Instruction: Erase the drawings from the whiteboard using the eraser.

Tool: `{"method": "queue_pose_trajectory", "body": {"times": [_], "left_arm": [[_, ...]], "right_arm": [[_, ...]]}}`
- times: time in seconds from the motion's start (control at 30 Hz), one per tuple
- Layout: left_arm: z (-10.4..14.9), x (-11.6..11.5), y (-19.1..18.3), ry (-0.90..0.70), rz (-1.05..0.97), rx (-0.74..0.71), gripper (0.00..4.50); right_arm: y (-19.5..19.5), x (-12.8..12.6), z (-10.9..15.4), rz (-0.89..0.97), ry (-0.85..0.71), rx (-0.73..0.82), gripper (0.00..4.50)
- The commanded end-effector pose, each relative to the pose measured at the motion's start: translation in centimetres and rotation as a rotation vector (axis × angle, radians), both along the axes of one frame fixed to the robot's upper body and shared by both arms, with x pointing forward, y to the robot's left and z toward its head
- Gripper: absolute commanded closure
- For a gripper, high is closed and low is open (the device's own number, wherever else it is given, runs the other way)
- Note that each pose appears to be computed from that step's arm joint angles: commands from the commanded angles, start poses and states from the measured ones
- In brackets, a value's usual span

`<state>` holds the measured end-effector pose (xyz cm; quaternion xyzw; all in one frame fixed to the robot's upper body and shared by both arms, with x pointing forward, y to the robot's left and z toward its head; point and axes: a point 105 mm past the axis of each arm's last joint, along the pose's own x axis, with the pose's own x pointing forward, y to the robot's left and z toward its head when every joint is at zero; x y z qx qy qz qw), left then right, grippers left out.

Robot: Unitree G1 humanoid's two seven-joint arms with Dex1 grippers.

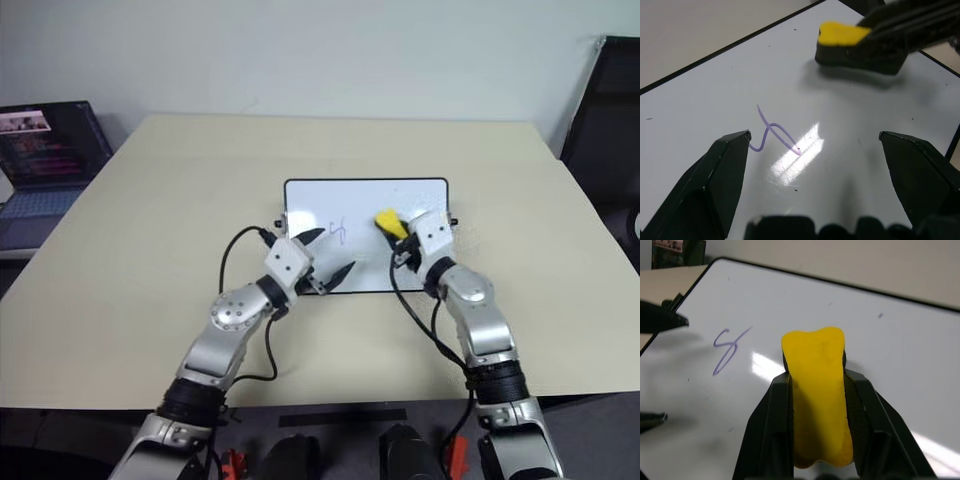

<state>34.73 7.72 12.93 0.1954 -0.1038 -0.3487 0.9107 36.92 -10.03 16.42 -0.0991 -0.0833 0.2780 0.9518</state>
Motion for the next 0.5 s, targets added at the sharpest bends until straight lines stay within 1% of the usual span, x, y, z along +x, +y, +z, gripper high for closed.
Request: {"method": "queue_pose_trajectory", "body": {"times": [0.03,0.17,0.23,0.33,0.5], "left_arm": [[1.1,-1.7,-0.3,-0.023,-0.017,-0.045,0.00],[0.3,-3.5,0.9,0.030,0.069,-0.095,0.00],[-0.1,-4.2,1.9,0.036,0.152,-0.097,0.00],[-0.6,-4.5,3.2,0.053,0.262,-0.108,0.00],[-0.9,-4.7,4.1,0.059,0.329,-0.103,0.00]], "right_arm": [[0.2,-1.3,2.8,0.022,-0.091,0.034,3.45],[0.8,-2.3,3.3,0.044,-0.092,0.041,3.45],[1.3,-2.5,3.3,0.057,-0.085,0.043,3.45],[2.1,-2.3,3.1,0.075,-0.078,0.048,3.45],[4.0,-1.6,3.4,0.124,-0.083,0.045,3.45]]}}
